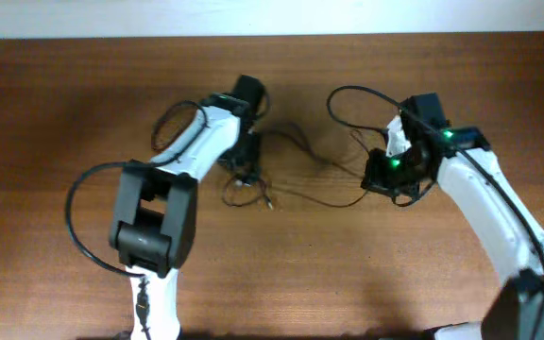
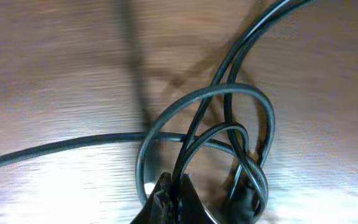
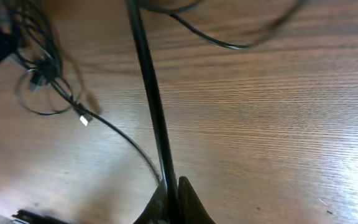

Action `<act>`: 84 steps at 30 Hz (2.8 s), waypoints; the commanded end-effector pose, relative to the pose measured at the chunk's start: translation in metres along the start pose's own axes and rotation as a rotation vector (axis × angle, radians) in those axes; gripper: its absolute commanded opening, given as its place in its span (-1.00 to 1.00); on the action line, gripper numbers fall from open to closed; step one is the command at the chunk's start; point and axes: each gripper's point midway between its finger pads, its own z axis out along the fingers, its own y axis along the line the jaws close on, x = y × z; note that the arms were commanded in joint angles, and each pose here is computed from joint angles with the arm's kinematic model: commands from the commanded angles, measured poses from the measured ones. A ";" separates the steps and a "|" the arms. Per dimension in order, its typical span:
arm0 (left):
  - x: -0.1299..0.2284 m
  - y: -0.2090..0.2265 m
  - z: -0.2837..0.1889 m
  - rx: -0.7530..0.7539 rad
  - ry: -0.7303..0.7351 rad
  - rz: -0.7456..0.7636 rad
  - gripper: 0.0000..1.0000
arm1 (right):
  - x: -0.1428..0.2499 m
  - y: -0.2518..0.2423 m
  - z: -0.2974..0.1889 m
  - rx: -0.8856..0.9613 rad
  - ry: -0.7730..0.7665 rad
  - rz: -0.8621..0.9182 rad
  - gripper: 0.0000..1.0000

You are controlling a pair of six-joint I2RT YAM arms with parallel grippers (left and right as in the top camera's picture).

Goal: Untangle cables

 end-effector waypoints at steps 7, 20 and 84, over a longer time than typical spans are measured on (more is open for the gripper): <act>0.008 0.060 0.008 0.212 0.116 -0.331 -1.00 | -0.017 0.040 -0.106 -0.127 -0.308 -0.116 -0.92; 0.009 0.061 0.006 0.277 0.130 -0.363 -1.00 | -0.020 -0.119 -0.143 0.296 -0.373 0.310 -0.92; -0.005 -0.008 -0.032 0.373 0.105 -0.446 0.15 | -0.064 0.027 0.123 -0.202 0.100 -0.050 0.97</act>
